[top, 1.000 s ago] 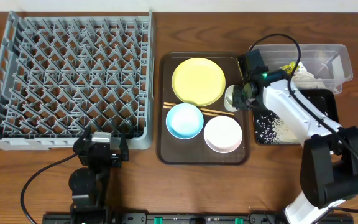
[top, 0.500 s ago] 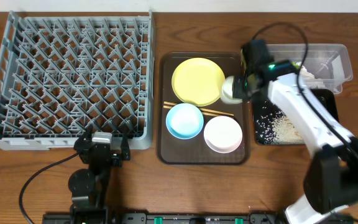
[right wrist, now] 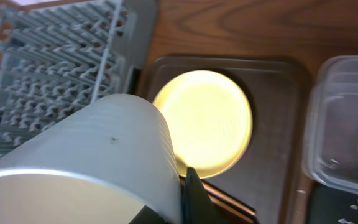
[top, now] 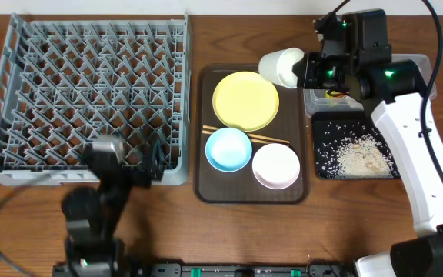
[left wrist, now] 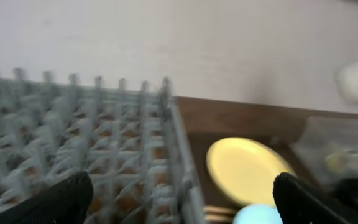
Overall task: Sort waste into correct bins and load items into the dishwasher
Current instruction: 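Bring the white cup toward the left gripper and hand it over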
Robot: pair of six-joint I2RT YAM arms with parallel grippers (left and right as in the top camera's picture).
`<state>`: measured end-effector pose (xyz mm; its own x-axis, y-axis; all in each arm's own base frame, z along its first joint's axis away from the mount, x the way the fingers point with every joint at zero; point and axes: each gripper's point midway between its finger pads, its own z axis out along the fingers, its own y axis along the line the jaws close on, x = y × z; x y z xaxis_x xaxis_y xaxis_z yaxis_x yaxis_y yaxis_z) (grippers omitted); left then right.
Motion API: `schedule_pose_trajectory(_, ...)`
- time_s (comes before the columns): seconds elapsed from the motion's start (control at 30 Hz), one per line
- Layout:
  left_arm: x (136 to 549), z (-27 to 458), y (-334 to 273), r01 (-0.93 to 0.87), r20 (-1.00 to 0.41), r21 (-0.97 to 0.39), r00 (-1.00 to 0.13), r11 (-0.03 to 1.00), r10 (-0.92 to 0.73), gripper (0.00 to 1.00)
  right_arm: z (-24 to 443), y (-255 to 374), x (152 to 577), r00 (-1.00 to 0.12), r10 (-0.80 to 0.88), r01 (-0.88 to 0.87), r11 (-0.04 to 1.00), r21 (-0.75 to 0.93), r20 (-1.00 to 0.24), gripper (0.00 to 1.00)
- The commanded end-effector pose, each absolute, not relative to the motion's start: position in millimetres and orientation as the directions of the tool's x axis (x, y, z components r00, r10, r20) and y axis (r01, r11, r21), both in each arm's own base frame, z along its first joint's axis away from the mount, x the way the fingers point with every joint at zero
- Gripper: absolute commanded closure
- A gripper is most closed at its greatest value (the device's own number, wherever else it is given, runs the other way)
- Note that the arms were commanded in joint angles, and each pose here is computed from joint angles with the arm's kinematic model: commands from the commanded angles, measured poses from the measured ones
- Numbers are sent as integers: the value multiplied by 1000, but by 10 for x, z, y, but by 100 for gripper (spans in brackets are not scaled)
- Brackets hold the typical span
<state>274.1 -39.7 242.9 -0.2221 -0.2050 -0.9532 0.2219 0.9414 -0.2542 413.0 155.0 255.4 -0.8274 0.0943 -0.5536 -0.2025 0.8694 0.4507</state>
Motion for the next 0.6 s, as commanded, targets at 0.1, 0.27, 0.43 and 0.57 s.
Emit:
schedule_pose_trajectory(0.1, 3035, 2886, -1066, 557, -868, -471, -431, 685, -246, 6, 2587, 1673, 4080, -835, 67, -260, 827, 499, -546, 99)
schedule_pose_trajectory(0.27, 3241, 3283, -1307, 681, -795, -605, -494, 411, -353, 6, 2606, 1763, 4133, -831, 69, -289, 795, 534, -552, 99)
schedule_pose_trajectory(0.43, 3375, 3331, -1304, 304, -304, -948, -792, 90, -529, 6, 2558, 2045, 4169, -855, 43, -359, 669, 651, -516, 99)
schedule_pose_trajectory(0.57, 3312, 3266, -1358, 158, -140, -988, -866, 4, -480, 6, 2593, 2311, 4142, -856, -15, -457, 491, 742, -518, 99)
